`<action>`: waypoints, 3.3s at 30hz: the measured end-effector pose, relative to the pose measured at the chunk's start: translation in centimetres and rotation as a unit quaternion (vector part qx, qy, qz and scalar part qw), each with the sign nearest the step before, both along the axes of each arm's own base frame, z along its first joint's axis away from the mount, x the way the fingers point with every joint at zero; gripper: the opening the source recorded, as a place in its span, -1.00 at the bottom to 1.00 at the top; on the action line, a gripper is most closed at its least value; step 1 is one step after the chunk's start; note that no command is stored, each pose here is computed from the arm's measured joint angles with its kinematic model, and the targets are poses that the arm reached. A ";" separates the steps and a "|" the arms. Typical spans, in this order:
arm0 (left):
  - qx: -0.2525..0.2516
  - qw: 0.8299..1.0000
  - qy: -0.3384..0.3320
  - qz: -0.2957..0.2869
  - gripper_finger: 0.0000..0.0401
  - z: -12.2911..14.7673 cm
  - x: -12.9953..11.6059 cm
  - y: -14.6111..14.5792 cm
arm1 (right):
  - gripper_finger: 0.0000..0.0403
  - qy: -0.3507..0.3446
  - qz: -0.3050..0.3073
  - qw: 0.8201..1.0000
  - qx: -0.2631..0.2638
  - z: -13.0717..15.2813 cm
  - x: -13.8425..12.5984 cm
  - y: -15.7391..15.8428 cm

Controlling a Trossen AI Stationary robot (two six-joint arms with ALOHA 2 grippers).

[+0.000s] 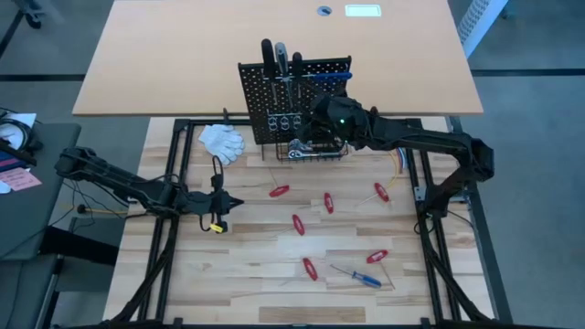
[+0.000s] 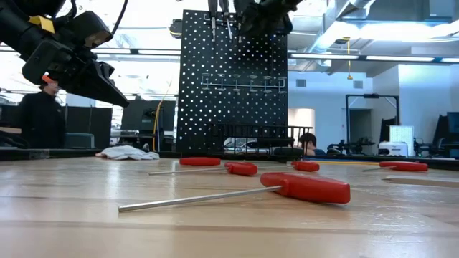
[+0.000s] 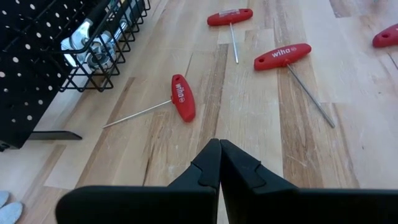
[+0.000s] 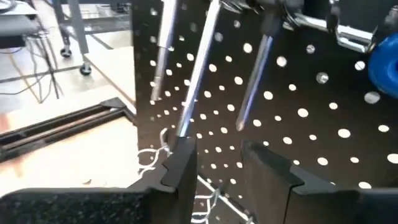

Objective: Hang tools onto peg board
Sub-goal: Adjust the screwdrivers, then hang the blue transparent screwdriver on the pegboard

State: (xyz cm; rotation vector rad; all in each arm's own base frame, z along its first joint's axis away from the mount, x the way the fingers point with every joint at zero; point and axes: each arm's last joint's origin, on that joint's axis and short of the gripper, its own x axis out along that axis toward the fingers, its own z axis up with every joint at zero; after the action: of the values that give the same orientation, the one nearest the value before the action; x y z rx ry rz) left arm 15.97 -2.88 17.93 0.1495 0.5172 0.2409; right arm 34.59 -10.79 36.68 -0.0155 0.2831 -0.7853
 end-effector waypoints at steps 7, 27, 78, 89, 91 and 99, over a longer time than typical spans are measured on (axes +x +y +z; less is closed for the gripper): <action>-0.003 1.000 -0.006 0.001 -1.00 0.1 0.1 0.0 | -0.64 -0.003 0.073 0.997 -0.038 0.4 1.1 1.7; 0.000 1.000 -0.006 0.000 -1.00 0.1 0.1 0.0 | -0.96 0.040 0.127 0.989 -0.071 -3.6 4.6 0.0; -0.001 1.000 -0.007 -0.001 -1.00 0.1 0.1 0.0 | -0.97 -0.015 0.057 0.991 -0.116 -5.5 6.8 -1.8; -0.003 1.000 -0.002 -0.012 -1.00 0.0 -0.1 -0.4 | -0.97 0.153 0.152 0.968 -0.125 -3.1 3.4 9.6; -0.002 1.000 -0.001 -0.018 -1.00 0.0 -0.1 -0.6 | -0.97 0.187 0.170 0.963 -0.094 -3.9 2.3 11.6; -0.004 1.000 -0.007 -0.029 -1.00 0.1 -0.1 -1.0 | -0.91 0.287 0.112 0.944 0.115 -9.7 -4.3 17.1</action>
State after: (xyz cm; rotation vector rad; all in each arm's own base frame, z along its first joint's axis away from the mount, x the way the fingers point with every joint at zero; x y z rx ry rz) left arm 15.84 -3.84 18.04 0.1558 0.4994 0.1829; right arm 30.27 6.34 26.93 -0.0571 0.9111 -0.5031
